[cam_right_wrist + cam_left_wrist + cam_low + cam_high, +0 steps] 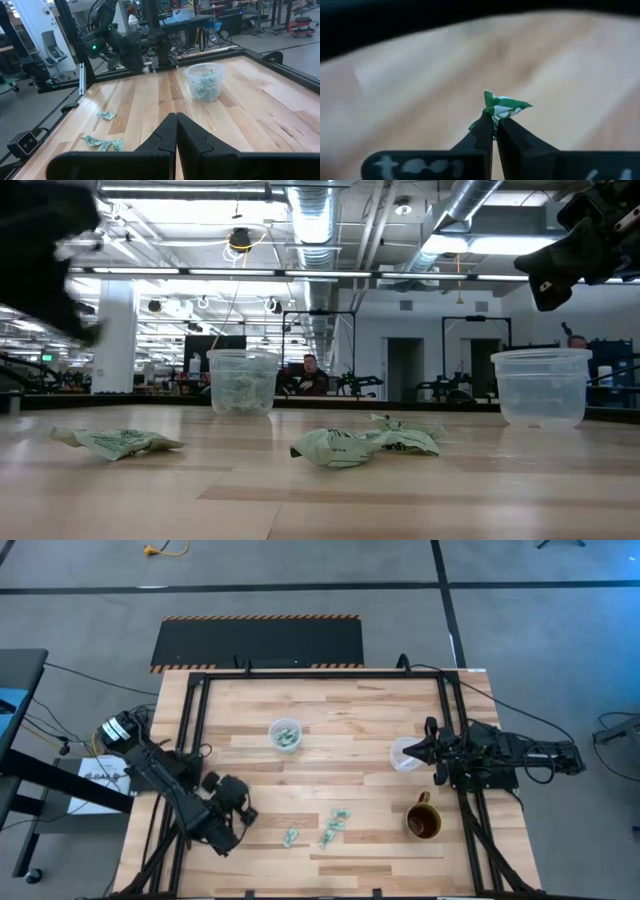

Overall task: Pick and place Stevia / Truvia into bins
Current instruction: Put the green truvia packet into the left transparent container

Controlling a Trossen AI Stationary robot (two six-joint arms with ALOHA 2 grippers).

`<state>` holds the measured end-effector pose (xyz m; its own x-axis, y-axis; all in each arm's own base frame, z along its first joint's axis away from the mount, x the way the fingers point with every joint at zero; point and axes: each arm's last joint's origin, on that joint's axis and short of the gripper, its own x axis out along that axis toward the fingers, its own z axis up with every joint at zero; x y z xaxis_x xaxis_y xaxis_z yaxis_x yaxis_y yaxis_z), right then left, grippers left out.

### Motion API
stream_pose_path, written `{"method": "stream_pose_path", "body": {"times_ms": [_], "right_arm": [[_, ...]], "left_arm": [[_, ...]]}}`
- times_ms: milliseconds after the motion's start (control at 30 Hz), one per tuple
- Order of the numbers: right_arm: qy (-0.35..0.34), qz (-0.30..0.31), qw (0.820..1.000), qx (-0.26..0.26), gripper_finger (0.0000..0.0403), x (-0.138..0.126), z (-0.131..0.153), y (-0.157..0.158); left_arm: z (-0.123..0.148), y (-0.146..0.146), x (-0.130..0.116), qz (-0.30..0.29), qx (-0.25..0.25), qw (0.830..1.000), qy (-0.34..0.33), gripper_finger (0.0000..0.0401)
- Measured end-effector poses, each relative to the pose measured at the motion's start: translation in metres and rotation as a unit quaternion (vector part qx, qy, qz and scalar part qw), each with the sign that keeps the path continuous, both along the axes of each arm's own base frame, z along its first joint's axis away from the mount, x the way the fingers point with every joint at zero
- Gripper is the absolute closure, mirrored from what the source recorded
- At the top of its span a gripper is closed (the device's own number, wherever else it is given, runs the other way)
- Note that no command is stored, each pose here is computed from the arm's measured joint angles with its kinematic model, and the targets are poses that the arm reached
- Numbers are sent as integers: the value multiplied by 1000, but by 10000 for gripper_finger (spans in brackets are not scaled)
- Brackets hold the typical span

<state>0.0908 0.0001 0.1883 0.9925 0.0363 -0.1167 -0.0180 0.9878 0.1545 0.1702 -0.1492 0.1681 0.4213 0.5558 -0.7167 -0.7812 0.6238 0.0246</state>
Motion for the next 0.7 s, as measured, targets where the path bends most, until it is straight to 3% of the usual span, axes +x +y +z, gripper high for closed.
{"method": "stream_pose_path", "body": {"times_ms": [133, 300, 467, 700], "right_arm": [[0, 0, 1000, 0, 403, 0, 0, 0], [0, 0, 1000, 0, 403, 0, 0, 0], [0, 0, 1000, 0, 403, 0, 0, 0], [0, 0, 1000, 0, 403, 0, 0, 0]], "left_arm": [[20, 22, 19, 19, 87, 992, -88, 401], [38, 64, 45, 34, 108, 992, -60, 401], [54, 106, 75, -41, 45, 998, -18, 401], [71, 168, 93, -167, -44, 984, -45, 401]]}}
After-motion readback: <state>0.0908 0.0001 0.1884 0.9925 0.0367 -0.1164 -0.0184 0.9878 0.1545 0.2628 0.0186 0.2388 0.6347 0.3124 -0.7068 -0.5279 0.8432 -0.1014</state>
